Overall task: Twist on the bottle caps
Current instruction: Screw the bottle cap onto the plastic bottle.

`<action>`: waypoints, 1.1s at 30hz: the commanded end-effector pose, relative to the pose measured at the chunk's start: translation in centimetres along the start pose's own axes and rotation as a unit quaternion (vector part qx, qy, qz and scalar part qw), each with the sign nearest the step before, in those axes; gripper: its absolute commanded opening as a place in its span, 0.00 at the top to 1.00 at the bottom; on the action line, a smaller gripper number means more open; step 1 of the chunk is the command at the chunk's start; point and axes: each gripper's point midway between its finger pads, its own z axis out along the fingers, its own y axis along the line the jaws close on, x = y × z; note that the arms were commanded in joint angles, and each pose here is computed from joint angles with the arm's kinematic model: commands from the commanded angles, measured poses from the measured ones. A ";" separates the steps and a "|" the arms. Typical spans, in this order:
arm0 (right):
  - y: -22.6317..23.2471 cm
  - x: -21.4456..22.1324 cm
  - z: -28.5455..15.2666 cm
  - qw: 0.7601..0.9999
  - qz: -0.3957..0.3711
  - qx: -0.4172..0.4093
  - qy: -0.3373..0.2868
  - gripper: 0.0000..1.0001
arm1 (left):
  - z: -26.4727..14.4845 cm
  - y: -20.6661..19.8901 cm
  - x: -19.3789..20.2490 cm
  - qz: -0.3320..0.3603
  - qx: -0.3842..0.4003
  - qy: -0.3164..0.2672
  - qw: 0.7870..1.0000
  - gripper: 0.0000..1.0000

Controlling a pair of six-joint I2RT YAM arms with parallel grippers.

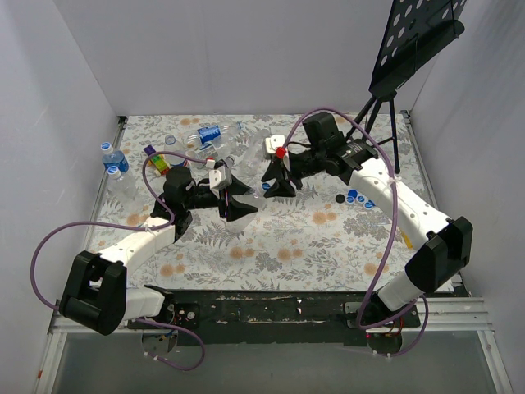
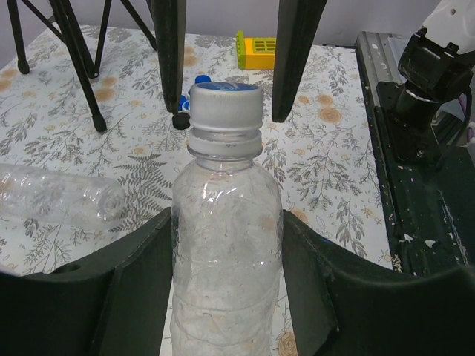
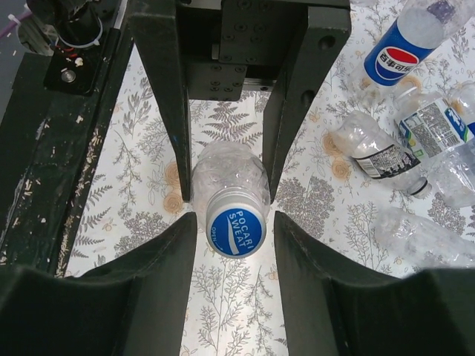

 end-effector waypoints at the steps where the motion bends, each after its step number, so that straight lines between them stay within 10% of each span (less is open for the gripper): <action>1: -0.5 -1.3 -0.5 1.000 -0.019 0.011 -0.002 0.50 | 0.0 0.0 -1.9 0.025 0.006 -0.016 1.000 1.00; 9: -1.2 0.1 0.1 0.996 0.071 0.044 0.021 0.96 | -0.1 0.7 -2.3 0.056 -0.036 -0.025 0.997 1.00; 22: -1.9 5.1 2.2 0.863 0.419 0.280 0.041 0.99 | -1.1 4.2 -1.6 0.197 -0.308 0.015 0.931 1.00; 26: -2.0 2.9 2.2 0.876 0.395 0.278 0.001 0.71 | -1.2 4.5 -1.1 0.200 -0.322 0.037 0.925 1.00; 33: -2.1 -1.4 -1.8 0.932 0.281 0.221 -0.064 0.31 | 1.1 2.3 -0.3 0.091 -0.189 0.030 0.977 1.00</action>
